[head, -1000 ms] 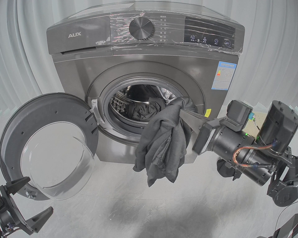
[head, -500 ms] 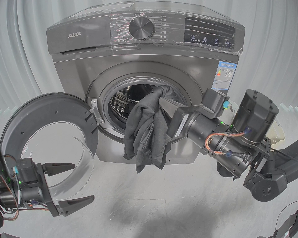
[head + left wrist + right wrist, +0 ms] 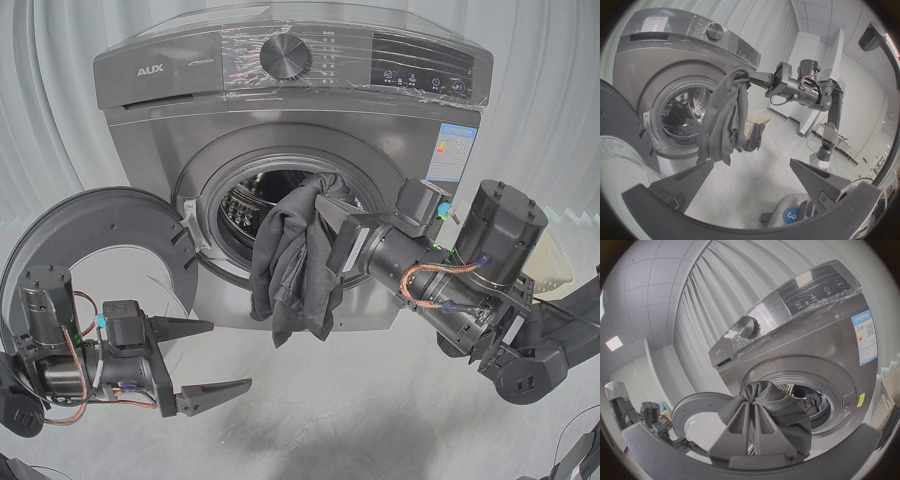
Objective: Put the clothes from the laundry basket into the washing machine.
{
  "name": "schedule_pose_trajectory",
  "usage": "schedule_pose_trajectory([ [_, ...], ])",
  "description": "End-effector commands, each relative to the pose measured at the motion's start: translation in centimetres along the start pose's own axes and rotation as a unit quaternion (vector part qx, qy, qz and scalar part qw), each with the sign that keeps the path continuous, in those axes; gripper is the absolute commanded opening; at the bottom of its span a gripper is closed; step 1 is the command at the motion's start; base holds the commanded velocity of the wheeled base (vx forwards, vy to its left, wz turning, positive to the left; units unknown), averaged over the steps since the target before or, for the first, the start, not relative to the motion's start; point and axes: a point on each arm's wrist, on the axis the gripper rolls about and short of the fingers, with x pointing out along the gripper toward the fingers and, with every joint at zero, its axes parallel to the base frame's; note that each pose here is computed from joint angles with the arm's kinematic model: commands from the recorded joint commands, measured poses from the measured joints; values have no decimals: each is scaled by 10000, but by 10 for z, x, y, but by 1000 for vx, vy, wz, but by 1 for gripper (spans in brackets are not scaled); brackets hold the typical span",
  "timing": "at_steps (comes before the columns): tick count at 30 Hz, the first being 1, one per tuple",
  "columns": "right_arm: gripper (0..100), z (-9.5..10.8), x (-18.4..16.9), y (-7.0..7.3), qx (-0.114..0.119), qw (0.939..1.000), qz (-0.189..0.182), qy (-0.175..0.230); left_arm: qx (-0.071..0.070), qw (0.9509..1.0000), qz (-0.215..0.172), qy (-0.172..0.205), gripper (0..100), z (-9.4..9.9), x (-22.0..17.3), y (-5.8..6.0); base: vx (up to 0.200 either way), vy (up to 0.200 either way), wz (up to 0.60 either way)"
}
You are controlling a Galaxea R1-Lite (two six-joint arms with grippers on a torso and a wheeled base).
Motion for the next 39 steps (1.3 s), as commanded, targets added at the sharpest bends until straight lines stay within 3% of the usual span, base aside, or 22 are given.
schedule_pose_trajectory([
  [1,0,1,0,0,5,10000,4,-11,-204,9997,-37,159,100,-8,26,14,0,0,0],
  [6,0,2,-1,1,-6,10000,-52,-40,-246,9997,-32,-19,100,-6,41,19,0,0,0],
  [8,0,2,-1,1,-1,9999,-88,-56,-339,9993,-77,-115,100,-4,47,18,0,0,0],
  [12,0,3,-1,1,-3,9999,-108,-69,-654,9968,-370,-274,100,3,54,5,0,0,0],
  [19,0,3,-1,1,-1,9999,-106,-77,-899,9937,-647,-157,100,0,70,-5,0,0,0],
  [29,0,2,-1,2,8,9999,-93,-65,-978,9947,-308,39,100,-10,102,8,0,0,0],
  [36,0,3,-1,3,14,9999,-83,-77,-894,9955,5,-309,100,-18,127,22,0,0,0],
  [39,0,3,-2,3,13,9999,-85,-70,-935,9947,43,-432,100,-19,131,23,0,0,0],
])
